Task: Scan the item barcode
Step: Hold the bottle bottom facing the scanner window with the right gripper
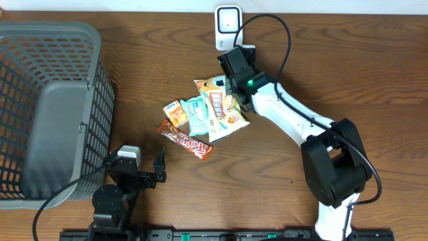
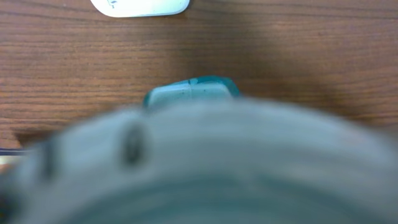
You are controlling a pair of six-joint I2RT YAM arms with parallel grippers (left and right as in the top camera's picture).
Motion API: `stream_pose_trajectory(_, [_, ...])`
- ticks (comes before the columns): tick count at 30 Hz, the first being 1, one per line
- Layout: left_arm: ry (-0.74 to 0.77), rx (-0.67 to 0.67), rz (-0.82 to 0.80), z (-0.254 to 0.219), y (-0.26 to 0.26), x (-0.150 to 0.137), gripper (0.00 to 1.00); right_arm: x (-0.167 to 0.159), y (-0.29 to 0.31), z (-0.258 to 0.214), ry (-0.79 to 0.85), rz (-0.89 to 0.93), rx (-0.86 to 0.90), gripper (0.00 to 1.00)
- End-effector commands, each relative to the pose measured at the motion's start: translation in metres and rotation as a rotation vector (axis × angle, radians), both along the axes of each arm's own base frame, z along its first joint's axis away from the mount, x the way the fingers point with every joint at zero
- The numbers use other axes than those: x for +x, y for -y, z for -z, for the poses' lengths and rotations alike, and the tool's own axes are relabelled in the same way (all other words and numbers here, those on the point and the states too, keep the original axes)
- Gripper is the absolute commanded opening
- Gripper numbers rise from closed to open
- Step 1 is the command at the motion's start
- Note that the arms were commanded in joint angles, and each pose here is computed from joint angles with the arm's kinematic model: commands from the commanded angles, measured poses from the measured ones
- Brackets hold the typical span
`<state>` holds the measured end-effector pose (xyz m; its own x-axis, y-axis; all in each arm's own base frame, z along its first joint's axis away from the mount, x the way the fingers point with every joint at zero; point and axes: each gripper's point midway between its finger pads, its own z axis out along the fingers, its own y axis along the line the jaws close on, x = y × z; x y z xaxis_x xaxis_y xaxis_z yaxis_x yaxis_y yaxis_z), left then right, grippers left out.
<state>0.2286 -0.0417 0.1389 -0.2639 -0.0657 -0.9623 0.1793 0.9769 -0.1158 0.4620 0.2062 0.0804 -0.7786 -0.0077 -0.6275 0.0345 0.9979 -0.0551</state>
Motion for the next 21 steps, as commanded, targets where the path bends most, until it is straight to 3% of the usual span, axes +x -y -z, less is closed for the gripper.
stream_pose_trajectory(1, [-0.028, -0.002, 0.017, 0.012, 0.003, -0.001, 0.98, -0.002, 0.006, 0.016, -0.035, -0.002, -0.03, 0.63])
stream_pose_trajectory(2, [-0.027, -0.002, 0.017, 0.012, 0.003, -0.001, 0.98, -0.002, 0.006, 0.013, -0.031, -0.003, -0.028, 0.69])
stream_pose_trajectory(6, [-0.027, -0.002, 0.017, 0.012, 0.003, -0.001, 0.98, -0.002, 0.005, -0.008, 0.003, -0.009, -0.01, 0.74])
stream_pose_trajectory(21, [-0.027, -0.002, 0.017, 0.012, 0.003, -0.001, 0.98, 0.011, -0.006, -0.036, 0.107, -0.038, 0.028, 0.68])
